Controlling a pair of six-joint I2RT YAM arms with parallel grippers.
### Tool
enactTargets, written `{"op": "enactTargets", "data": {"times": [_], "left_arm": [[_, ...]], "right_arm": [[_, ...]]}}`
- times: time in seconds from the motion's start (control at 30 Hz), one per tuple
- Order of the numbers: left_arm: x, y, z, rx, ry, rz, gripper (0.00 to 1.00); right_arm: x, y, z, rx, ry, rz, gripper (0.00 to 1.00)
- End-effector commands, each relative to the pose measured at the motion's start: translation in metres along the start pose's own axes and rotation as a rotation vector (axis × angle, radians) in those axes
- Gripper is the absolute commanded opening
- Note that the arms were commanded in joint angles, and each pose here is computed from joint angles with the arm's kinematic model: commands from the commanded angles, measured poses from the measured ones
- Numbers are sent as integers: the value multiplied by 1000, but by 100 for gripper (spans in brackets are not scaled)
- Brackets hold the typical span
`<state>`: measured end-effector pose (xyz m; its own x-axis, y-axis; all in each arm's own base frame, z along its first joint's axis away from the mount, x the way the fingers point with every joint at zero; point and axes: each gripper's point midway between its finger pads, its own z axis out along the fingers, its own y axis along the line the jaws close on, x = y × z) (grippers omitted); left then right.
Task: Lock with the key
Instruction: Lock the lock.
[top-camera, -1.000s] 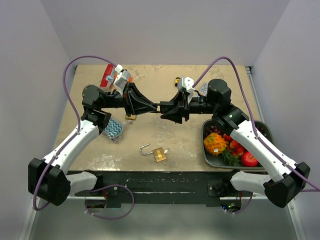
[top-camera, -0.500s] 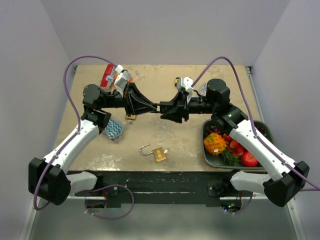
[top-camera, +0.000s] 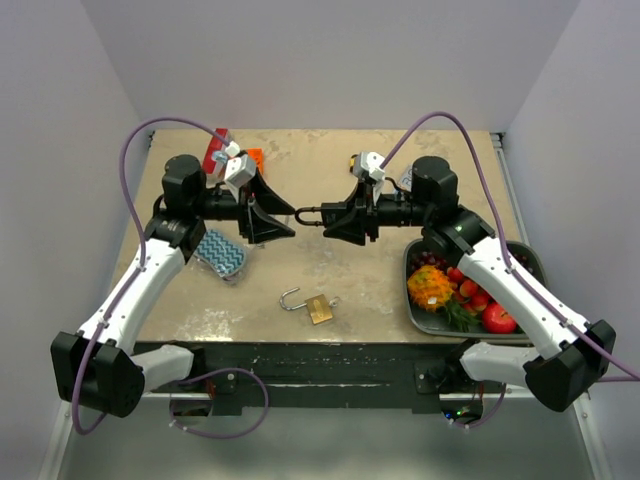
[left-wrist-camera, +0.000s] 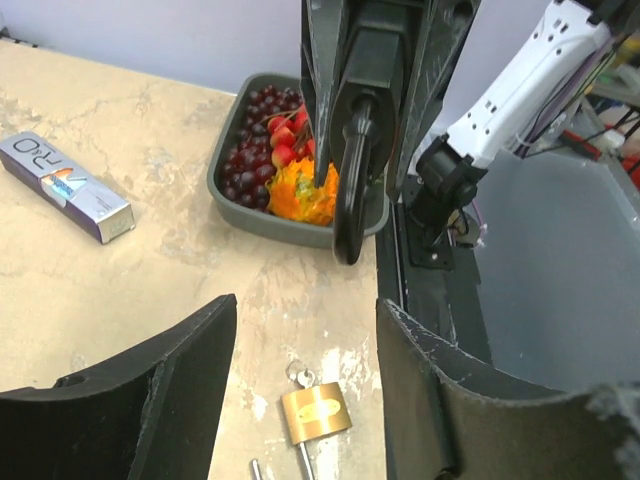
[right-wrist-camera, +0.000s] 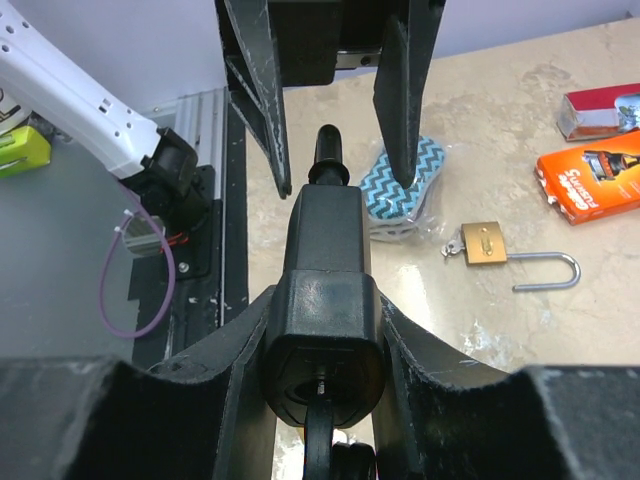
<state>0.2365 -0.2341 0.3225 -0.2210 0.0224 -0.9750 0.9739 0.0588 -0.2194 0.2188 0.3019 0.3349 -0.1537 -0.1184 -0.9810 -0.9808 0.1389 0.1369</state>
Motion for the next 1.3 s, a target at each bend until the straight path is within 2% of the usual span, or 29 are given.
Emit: {"op": "enactTargets", "data": {"times": [0.0,0.23,0.37,0.67,0.77,0.9,0.93,1.07,1.13,1.17,1.23,1.27], "left_arm": [[-10,-11,-3,25,5,102,62],[-24,-24,17,53,-19,152,56],[-28,-26,22,57,-24,159,40],[-30,-30,23,76,-21,164,25],[-31,-33,24,91,-20,173,28],[-30,-37,28,107,-12,175,27],[-29,-38,28,112,-11,173,25],[-28,-39,31,122,-5,162,0],[-28,-41,33,127,-5,162,0],[-27,-40,34,126,0,153,3],[-26,-37,35,114,1,145,19],[-19,-37,34,111,23,123,31]], "right_arm": [[-33,15,-6,-53,-86,-93,0],[-34,20,-4,-88,-89,-108,0],[-33,21,-4,-97,-85,-114,0],[-27,21,-5,-97,-62,-130,0],[-24,19,-4,-96,-54,-127,0],[-25,18,-3,-93,-55,-138,0],[-25,17,-3,-88,-54,-139,0],[-23,15,-3,-86,-51,-146,0],[-24,14,-2,-86,-55,-151,0],[-24,15,-2,-89,-56,-152,0],[-26,14,-2,-89,-60,-158,0],[-27,14,-1,-90,-60,-162,0]]}}
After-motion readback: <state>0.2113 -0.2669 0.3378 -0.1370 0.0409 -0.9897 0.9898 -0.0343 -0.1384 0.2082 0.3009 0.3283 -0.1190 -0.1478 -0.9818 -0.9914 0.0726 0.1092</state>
